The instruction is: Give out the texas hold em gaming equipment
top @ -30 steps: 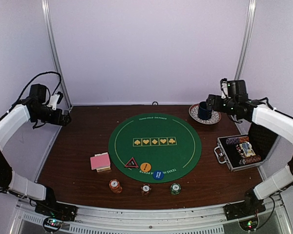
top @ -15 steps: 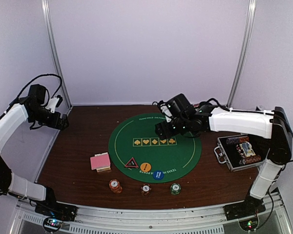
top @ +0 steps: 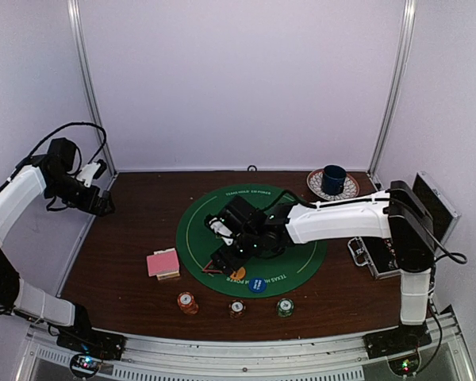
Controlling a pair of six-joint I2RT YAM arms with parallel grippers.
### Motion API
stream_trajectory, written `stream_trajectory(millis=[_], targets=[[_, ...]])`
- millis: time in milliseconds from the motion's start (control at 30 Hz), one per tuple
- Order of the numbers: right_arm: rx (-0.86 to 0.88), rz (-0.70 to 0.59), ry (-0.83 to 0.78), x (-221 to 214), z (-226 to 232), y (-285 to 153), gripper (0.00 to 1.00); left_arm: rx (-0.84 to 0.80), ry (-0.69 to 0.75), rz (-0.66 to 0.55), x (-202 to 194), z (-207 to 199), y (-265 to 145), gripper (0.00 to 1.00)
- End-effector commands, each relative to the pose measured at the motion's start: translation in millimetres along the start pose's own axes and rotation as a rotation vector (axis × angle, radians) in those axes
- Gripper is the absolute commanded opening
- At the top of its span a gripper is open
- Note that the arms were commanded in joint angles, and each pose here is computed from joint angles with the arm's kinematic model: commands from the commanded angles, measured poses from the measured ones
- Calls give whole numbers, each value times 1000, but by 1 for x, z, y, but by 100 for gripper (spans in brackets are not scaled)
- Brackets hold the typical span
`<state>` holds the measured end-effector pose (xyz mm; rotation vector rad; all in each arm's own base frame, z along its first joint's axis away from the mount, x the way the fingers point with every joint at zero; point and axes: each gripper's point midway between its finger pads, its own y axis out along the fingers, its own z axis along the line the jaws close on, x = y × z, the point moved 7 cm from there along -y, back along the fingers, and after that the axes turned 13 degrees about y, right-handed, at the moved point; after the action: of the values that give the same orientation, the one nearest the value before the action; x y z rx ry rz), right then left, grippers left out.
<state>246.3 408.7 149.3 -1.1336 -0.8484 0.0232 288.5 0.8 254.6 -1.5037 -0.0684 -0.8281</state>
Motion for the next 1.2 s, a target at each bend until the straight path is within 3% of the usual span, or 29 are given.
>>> stream_trajectory(millis=[0,367,700,1167], targets=[[47,45,-52,-5,13,16,87,-33,30,-42,11,-1,-12,97],[13,133,-130,-26,19,48,73,-68,23,-87,19,-5,-24,98],[-8,155,-133,-29,19,68,49,-65,34,-86,18,-6,-28,98],[-45,106,-69,4,10,97,31,-90,49,-111,20,-11,-38,98]])
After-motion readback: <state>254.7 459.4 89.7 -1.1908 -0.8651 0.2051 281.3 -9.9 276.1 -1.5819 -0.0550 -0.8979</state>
